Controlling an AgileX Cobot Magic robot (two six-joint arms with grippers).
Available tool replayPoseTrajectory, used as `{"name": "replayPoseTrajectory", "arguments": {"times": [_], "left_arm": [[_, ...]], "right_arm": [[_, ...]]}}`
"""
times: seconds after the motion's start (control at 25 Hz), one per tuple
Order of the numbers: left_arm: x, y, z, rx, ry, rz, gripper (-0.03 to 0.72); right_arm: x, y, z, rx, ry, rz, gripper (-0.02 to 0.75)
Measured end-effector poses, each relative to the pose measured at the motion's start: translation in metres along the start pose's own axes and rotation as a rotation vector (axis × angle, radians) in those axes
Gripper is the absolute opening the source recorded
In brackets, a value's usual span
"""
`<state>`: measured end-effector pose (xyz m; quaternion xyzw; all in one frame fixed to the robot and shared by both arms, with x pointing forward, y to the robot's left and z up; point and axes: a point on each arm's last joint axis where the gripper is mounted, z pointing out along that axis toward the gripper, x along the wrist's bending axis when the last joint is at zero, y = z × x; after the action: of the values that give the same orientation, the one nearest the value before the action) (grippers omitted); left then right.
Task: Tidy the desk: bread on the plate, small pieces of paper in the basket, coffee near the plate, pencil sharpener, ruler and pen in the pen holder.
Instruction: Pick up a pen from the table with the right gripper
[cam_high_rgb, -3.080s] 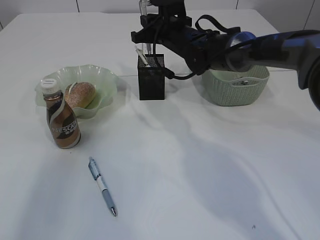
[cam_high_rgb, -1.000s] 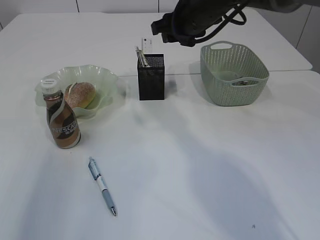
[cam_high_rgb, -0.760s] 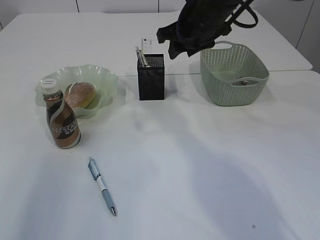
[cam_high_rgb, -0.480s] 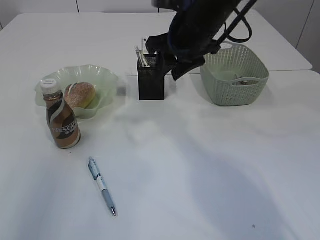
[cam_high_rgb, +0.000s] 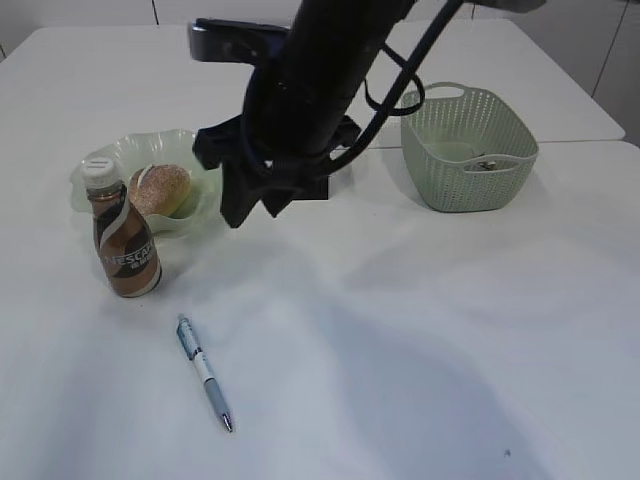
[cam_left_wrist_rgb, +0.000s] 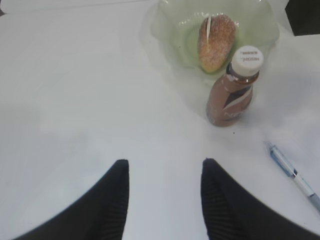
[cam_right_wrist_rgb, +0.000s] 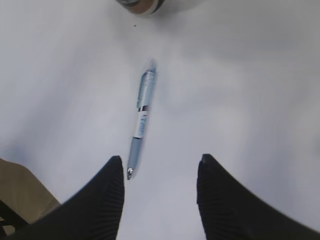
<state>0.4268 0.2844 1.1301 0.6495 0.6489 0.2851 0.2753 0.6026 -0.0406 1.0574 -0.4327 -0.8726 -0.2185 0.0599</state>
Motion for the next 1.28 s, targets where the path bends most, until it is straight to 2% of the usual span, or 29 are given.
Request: {"name": "replayPoseTrajectory", "arguments": {"times": [0.24, 0.4, 0.64, 0.68, 0.84, 1.04, 1.28], "left_arm": [[0.001, -0.007, 0.000, 0.073, 0.012, -0.003, 0.330], [0.002, -0.010, -0.001, 0.112, 0.018, -0.004, 0.330], [0.002, -0.014, -0.001, 0.152, 0.023, -0.007, 0.330], [0.002, -0.014, -0.001, 0.152, 0.023, -0.007, 0.330], [0.002, -0.014, -0.001, 0.158, 0.023, -0.007, 0.330], [0.002, -0.015, -0.001, 0.160, 0.024, -0.007, 0.330], [0.003, -0.018, -0.002, 0.198, 0.032, -0.007, 0.330]], "right_arm": [[0.036, -0.002, 0.010, 0.020, 0.027, -0.027, 0.384], [0.046, -0.002, 0.017, 0.024, 0.026, -0.024, 0.384], [0.042, -0.003, 0.052, 0.092, 0.010, 0.015, 0.384], [0.041, -0.006, 0.076, 0.139, 0.001, 0.042, 0.384], [0.046, -0.011, 0.104, 0.185, -0.018, 0.044, 0.384], [0.055, -0.015, 0.123, 0.199, -0.036, 0.014, 0.384], [0.056, -0.012, 0.135, 0.148, -0.109, -0.022, 0.384]]}}
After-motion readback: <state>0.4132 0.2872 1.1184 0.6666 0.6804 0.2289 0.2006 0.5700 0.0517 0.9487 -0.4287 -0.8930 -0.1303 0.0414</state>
